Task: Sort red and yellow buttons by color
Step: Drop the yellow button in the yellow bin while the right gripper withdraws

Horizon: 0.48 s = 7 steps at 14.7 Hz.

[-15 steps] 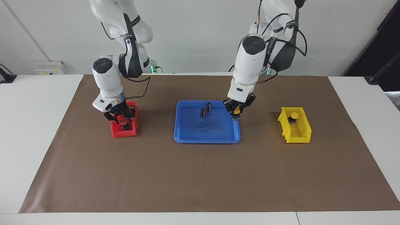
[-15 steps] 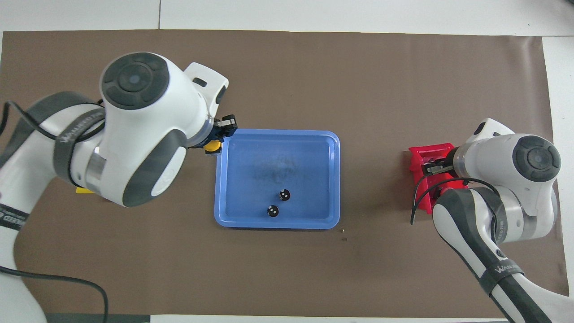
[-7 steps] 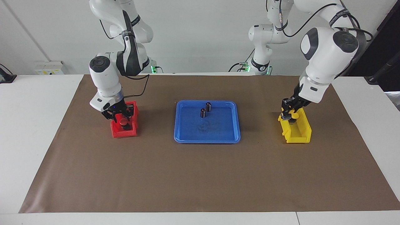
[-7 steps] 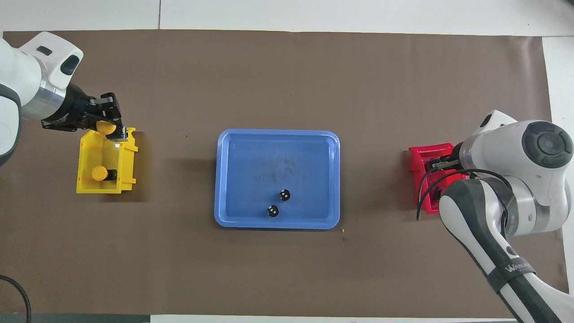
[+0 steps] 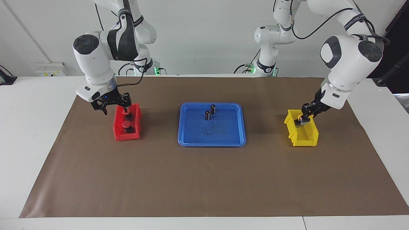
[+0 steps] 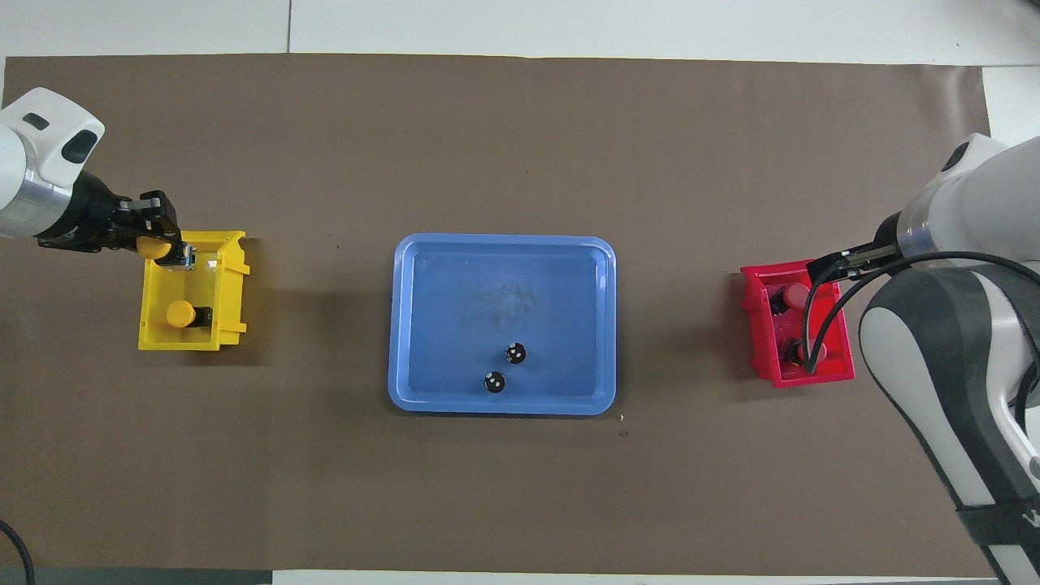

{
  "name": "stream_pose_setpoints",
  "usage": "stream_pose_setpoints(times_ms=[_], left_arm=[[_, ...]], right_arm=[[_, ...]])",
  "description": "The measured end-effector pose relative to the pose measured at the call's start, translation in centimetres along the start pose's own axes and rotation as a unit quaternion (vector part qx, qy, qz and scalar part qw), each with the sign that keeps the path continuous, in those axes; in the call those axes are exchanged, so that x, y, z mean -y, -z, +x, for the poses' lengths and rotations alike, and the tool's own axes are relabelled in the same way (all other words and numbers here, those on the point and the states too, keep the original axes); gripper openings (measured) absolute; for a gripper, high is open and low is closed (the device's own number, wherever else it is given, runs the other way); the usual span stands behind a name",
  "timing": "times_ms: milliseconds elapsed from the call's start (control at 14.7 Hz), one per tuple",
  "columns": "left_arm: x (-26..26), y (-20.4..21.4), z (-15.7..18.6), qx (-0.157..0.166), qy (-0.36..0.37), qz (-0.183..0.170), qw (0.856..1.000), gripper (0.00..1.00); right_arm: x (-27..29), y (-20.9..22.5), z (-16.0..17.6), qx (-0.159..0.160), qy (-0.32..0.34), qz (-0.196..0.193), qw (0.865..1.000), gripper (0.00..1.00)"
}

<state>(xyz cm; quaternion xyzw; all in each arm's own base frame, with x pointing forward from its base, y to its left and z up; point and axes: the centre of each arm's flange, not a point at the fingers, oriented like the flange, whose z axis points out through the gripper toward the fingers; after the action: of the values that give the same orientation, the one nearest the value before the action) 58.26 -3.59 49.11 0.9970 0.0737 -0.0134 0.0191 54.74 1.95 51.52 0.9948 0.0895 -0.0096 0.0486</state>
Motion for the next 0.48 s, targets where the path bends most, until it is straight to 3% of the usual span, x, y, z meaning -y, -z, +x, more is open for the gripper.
stream_pose_setpoints(times_ms=[272, 477], left_arm=[[0.6, -2.3, -0.4, -0.019, 0.003, -0.003, 1.000, 0.41], [1.4, -3.9, -0.5, -0.026, 0.009, -0.004, 1.000, 0.41]], right_arm=[[-0.9, 9.2, -1.1, -0.003, -0.011, -0.002, 1.000, 1.00], [-1.6, 11.6, -2.1, 0.009, -0.020, -0.001, 1.000, 1.00]])
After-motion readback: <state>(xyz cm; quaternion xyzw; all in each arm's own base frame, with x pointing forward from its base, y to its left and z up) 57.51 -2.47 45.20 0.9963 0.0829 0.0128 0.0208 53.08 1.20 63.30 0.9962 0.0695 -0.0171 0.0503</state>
